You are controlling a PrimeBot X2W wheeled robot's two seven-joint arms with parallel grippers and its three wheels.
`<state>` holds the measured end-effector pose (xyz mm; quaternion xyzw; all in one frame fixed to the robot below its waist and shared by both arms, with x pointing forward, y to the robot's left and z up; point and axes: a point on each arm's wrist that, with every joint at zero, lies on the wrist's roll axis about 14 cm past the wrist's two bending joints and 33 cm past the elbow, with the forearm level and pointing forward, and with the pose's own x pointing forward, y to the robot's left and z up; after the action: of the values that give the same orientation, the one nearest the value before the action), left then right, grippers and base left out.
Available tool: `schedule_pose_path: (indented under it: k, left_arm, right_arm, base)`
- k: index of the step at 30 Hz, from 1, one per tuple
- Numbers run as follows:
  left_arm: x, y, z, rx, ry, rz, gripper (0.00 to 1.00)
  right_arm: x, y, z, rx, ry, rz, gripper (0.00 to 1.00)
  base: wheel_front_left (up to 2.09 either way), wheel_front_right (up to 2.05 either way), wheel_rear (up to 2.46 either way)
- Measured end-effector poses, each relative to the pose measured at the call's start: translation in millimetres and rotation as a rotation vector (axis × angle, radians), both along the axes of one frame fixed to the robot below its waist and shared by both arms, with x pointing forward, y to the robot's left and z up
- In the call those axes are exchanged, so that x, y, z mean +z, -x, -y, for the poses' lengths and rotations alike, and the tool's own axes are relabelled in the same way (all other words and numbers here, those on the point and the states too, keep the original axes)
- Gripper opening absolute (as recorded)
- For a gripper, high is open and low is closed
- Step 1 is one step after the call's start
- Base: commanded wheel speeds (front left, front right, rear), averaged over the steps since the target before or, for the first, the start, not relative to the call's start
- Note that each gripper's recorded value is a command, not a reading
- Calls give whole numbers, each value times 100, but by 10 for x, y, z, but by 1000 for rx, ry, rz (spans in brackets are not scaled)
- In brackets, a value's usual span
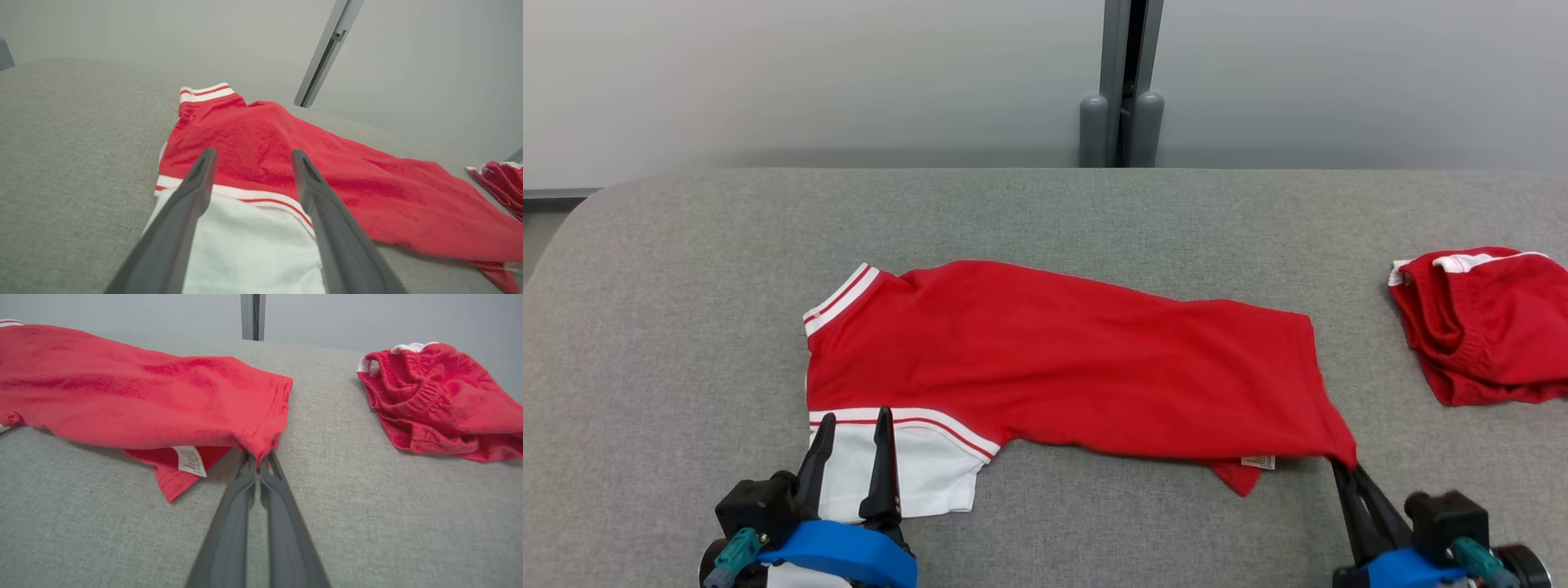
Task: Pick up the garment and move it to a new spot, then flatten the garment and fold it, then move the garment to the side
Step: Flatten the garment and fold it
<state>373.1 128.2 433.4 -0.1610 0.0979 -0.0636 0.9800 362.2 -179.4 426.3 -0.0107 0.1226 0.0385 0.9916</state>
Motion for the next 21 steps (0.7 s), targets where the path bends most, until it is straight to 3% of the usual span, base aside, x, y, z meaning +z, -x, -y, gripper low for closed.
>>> schedule_pose_path:
  k: [5, 6, 7, 8, 15, 21]
  left_arm:
    - [12, -22, 20, -8, -3, 6, 100]
    - [13, -23, 22, -10, -4, 7, 100]
    - [18, -22, 23, -10, -5, 8, 100]
    - [24, -20, 23, -11, -6, 11, 100]
    - [101, 22, 24, -10, -5, 33, 100]
    - [215, 80, 55, -16, 5, 67, 100]
  right_arm:
    - [-201, 250, 72, -29, -13, -103, 0]
    - [-241, 277, 106, -39, -9, -120, 14]
    - [-275, 300, 135, -44, 4, -132, 63]
    - [-290, 312, 159, -49, 10, -134, 100]
    - [-234, 298, 130, -49, -20, -95, 100]
    - [108, 170, 94, -38, -31, 26, 100]
  base:
    - [0, 0, 0]
    - [0, 0, 0]
    - [0, 0, 0]
    - [0, 0, 0]
    - [0, 0, 0]
    - [0, 0, 0]
